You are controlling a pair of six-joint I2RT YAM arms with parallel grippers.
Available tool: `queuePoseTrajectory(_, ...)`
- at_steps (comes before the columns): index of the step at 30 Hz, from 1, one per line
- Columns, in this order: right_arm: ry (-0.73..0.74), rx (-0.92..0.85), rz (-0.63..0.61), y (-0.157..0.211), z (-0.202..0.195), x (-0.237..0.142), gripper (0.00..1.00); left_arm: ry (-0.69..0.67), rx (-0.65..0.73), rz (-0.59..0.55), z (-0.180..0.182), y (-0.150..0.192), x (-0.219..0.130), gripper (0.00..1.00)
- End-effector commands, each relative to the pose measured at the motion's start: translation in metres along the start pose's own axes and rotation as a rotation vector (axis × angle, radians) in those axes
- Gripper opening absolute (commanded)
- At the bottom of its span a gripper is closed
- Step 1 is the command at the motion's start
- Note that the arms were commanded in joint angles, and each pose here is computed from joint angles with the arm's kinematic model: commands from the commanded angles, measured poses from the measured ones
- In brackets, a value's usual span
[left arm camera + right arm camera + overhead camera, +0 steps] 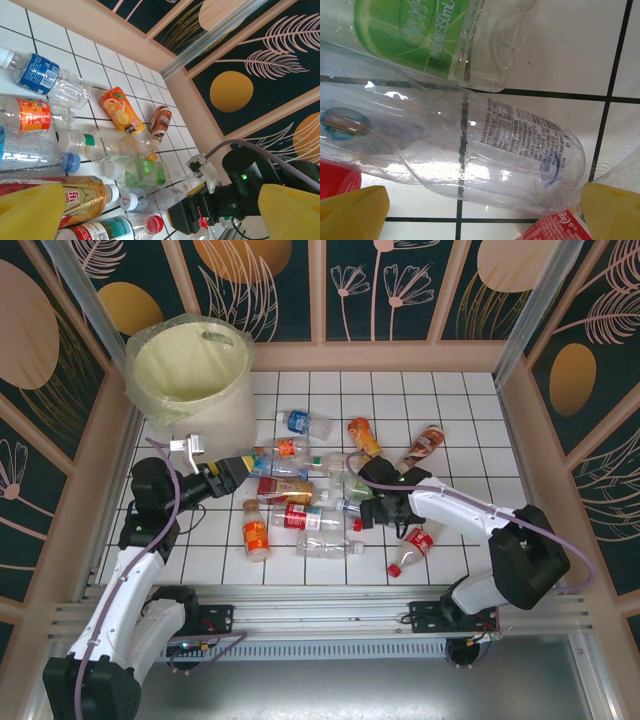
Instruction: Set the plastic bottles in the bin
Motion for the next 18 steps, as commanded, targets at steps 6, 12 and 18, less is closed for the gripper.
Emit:
queuePoseTrajectory(6,0.061,-0.049,0.003,-0.023,0.007,0.002,0.99,0.033,0.038,-0.014,-0.010,-0.003,-0.003,0.99)
queuePoseTrajectory(12,0.068,-0.072,-0.011,-0.034,0.013,0.003,0.99,0.035,0.033,-0.017,-0.009,-0.002,-0.002,0.99)
queuePoseTrajectory(18,0.121,-0.141,-0.001,-0.033,0.018,-0.001,0.99,0.038,0.034,-0.017,-0.009,-0.002,-0.002,0.99)
Point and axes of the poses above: each hand's point on the last joint's axis, 136 mm out from that joint toward the fingers, its own x axis out along the fingers, its own z axis along the line the jaws close on, y = z × x, the point moved 10 cm from there along -x, back along the fingers, and after that the axes turned 5 degrees about -x, right-handed, at the moved point
